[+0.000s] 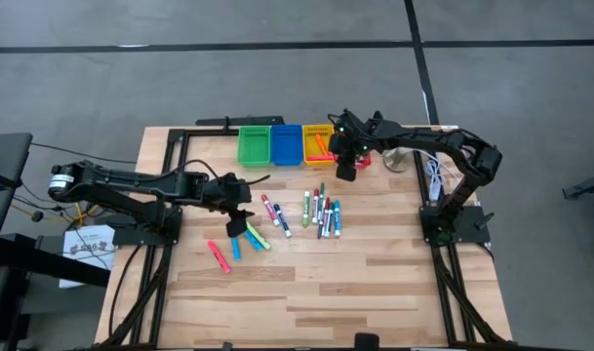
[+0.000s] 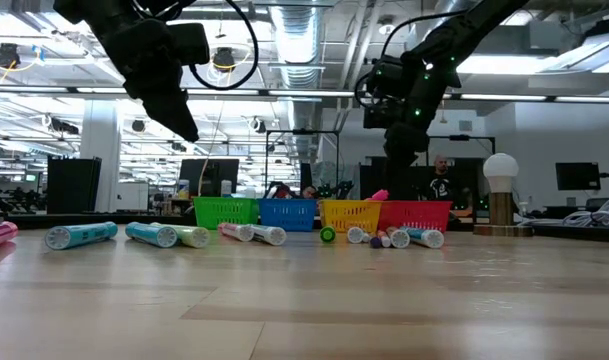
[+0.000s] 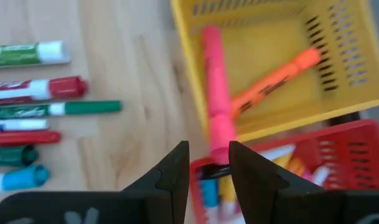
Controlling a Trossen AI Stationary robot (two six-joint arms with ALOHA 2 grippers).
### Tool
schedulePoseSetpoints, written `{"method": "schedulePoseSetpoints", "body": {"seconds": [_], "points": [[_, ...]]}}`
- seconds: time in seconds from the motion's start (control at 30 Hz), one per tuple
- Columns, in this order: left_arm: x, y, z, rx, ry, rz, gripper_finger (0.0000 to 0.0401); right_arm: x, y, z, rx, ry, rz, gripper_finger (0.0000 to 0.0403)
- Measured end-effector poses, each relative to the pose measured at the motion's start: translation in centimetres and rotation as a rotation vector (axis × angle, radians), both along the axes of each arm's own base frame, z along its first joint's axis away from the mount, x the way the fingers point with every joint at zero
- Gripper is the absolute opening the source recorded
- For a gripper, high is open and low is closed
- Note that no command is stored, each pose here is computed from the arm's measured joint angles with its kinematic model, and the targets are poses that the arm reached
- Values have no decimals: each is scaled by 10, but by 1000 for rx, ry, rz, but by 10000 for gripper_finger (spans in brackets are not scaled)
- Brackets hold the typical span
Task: Pick & Place Markers
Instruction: Put the right pink highlighter into the yellow basket
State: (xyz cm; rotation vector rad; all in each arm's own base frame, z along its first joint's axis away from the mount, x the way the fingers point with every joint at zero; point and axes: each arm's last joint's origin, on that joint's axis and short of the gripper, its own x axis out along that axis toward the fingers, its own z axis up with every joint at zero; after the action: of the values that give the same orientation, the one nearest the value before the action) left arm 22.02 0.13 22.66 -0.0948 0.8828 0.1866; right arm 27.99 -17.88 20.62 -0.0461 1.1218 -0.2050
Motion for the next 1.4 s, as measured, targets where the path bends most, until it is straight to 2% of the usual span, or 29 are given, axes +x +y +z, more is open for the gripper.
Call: {"method": "schedulePoseSetpoints", "body": {"seconds": [0.2,0.3,0.47,0.7,0.87,1.03,1.4], "points": [[0,0,0,0,0,0,200,-1,-12,3,-148,21,-82,102],[0,0,0,0,0,0,200,-6,-8,0,-98,75,-90,102],[0,0,0,0,0,0,200,-10,4,-5,15,130,-32,102],[0,0,0,6,0,4,200,-2,4,-7,-4,92,-19,102],[0,0,0,6,1,3,200,1,2,-20,28,124,-14,102],[0,-1,0,6,3,-1,200,6,0,-28,10,147,-15,102],[0,0,0,4,2,5,200,16,-9,-11,-38,70,-25,102]]}}
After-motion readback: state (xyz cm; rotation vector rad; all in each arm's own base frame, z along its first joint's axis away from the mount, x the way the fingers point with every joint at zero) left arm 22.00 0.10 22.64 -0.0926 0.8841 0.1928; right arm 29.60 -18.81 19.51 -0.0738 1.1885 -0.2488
